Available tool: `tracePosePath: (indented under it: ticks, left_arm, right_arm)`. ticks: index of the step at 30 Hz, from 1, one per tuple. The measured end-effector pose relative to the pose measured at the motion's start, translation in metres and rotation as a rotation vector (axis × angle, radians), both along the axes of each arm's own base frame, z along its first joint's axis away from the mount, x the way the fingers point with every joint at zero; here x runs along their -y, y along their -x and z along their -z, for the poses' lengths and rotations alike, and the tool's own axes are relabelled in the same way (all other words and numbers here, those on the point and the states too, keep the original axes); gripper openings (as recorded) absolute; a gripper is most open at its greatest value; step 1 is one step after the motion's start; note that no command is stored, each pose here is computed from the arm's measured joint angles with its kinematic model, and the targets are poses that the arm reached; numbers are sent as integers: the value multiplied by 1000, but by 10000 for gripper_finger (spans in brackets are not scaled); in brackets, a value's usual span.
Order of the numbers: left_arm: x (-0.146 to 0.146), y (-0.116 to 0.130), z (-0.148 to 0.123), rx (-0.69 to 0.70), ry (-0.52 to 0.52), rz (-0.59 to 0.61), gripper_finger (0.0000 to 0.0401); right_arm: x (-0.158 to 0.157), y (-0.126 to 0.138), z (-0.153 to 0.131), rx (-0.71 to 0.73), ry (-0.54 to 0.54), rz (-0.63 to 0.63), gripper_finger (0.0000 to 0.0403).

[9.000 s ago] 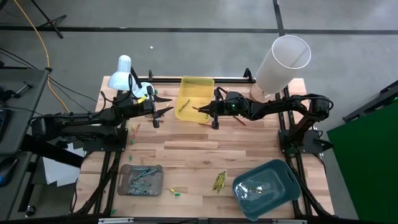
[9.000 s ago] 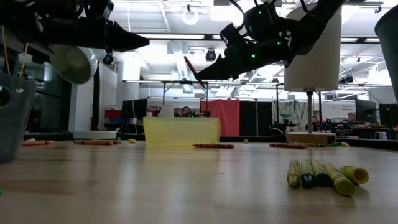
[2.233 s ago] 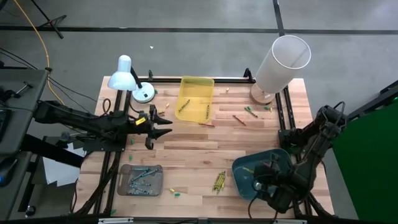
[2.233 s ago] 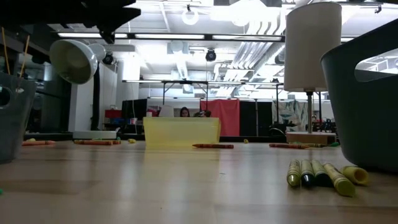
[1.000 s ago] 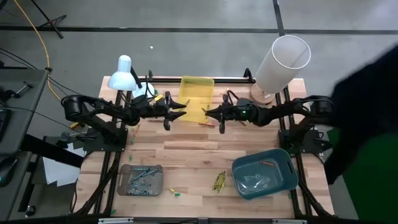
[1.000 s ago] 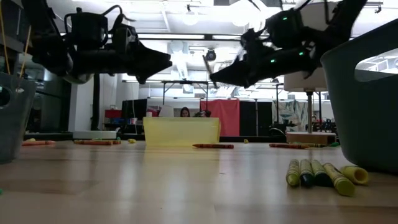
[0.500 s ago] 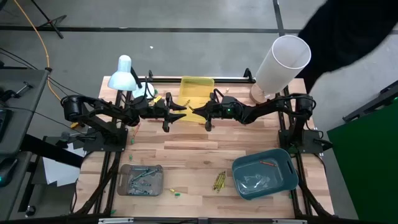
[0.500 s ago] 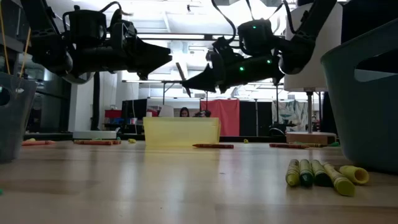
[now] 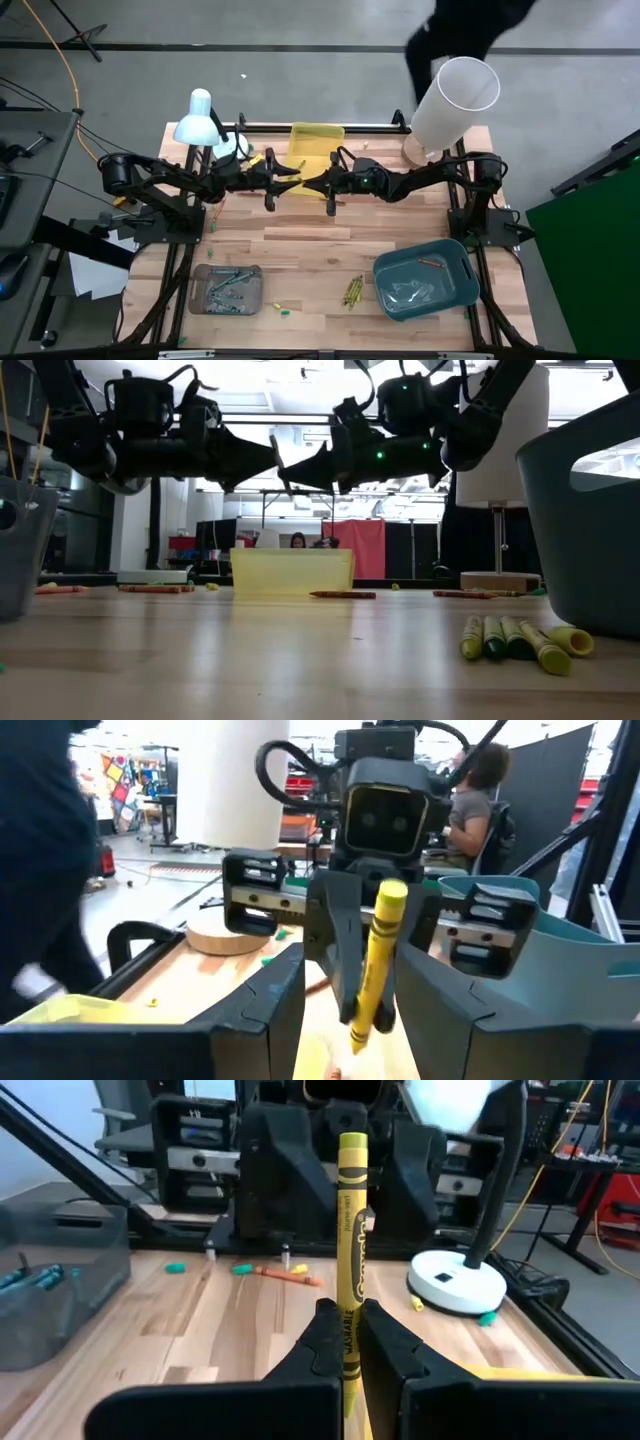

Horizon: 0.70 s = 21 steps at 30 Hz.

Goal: Sort crayons
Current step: Remove the yellow green crayon from the green bin to the yellow bin

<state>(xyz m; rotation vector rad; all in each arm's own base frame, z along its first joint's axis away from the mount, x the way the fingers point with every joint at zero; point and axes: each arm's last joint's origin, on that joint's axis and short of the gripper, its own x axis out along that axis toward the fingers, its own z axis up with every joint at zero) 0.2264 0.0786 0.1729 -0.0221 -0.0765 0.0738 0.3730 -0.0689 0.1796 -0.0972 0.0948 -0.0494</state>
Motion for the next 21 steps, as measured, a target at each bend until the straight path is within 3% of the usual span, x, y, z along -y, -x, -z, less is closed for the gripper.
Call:
tracePosePath:
  ticks: [5, 12, 15, 19, 21]
  left_arm:
    - [10, -5, -4, 23, -22, 22, 140]
    - [18, -13, -9, 34, -72, -67, 135]
    - [17, -13, -9, 29, -70, -107, 106]
    - [17, -13, -7, 9, -87, -117, 26]
    - [16, -13, -7, 6, -87, -129, 13]
  right_arm:
    - [1, -2, -3, 11, -16, 10, 0]
    - [0, -4, -6, 16, -7, 3, 0]
    - [0, -5, -6, 14, -4, 6, 0]
    - [0, -4, -5, 6, -1, 13, 6]
    - [0, -4, -5, 6, -4, 27, 21]
